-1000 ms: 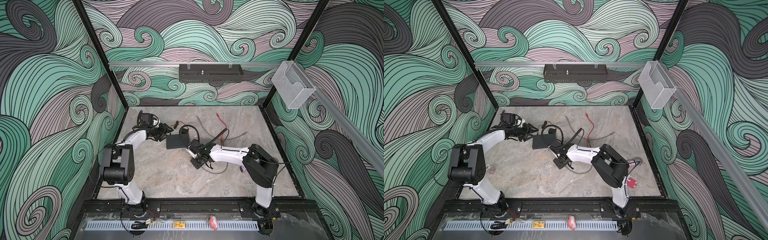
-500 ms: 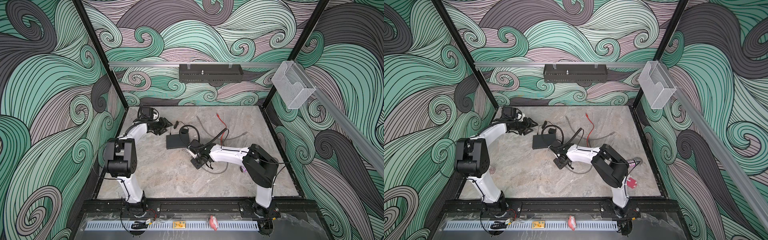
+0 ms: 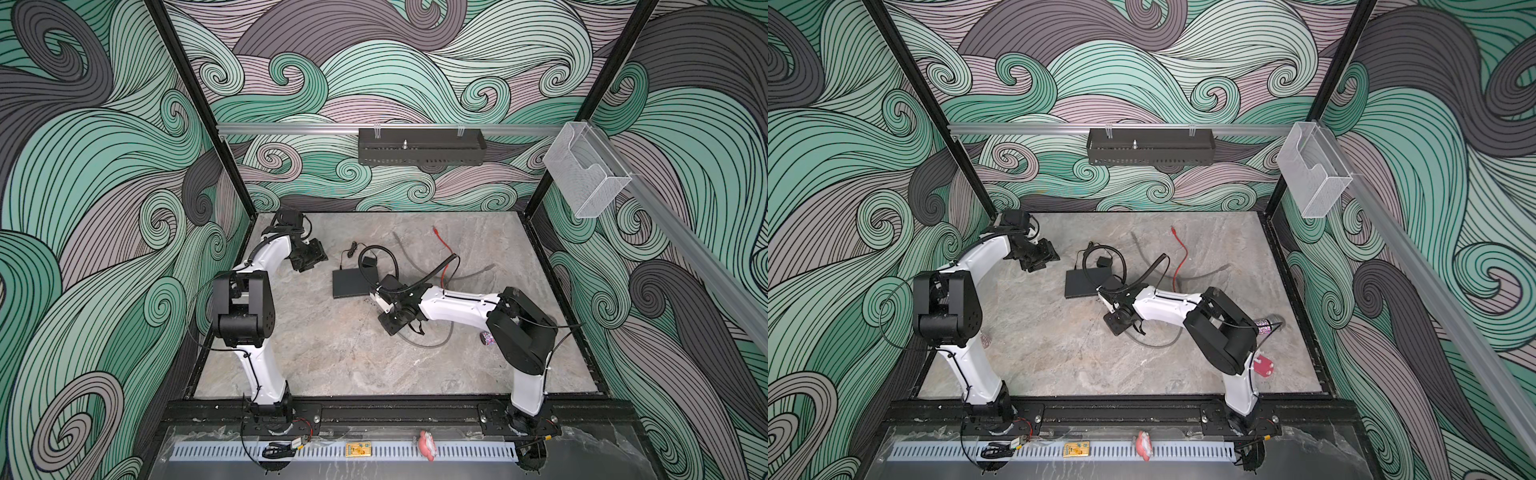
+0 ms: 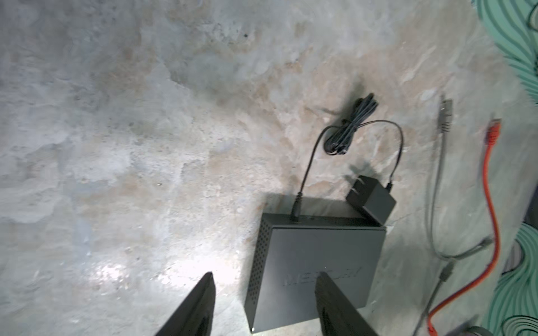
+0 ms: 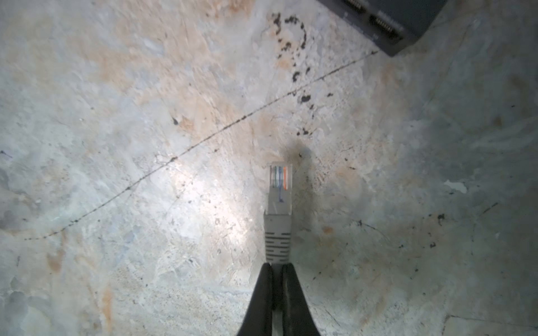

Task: Insert the plug into the switch port
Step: 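Lower the left gripper onto the box while the right brings the plug near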

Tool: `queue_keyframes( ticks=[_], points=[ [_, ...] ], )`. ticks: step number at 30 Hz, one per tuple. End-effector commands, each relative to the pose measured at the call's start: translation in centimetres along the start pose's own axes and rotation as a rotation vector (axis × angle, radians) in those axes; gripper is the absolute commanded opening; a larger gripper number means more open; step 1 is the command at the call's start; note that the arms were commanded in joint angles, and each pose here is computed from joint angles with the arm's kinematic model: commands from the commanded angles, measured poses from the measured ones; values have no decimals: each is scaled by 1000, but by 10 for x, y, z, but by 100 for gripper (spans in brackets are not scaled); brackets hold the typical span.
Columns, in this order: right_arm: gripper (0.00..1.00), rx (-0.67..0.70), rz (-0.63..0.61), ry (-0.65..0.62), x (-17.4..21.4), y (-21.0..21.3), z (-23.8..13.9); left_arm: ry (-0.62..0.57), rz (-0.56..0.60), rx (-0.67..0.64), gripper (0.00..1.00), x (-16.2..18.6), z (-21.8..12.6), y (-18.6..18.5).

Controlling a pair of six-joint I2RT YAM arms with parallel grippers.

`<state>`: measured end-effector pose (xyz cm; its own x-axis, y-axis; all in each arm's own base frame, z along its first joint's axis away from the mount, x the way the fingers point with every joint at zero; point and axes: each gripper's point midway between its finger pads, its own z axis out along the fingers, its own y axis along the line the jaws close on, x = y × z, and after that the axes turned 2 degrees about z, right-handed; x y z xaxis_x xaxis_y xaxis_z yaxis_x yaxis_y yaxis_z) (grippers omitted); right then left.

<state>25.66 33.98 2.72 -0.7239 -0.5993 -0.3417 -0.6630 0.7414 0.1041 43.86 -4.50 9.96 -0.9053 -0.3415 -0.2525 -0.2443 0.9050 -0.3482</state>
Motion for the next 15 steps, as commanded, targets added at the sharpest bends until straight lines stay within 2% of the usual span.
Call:
queue_keyframes(
  ticks=[1, 4, 15],
  points=[
    [8, -23, 15, -33, -13, 2, -8, 105, 88, -100, 56, 19, 6, 12],
    [8, -27, 17, -42, -17, 2, -9, 146, 96, -92, 55, 24, 16, 11],
    [8, -42, 55, -67, -29, 0, -10, 187, 78, -58, 55, 22, 37, 8]
  ],
)
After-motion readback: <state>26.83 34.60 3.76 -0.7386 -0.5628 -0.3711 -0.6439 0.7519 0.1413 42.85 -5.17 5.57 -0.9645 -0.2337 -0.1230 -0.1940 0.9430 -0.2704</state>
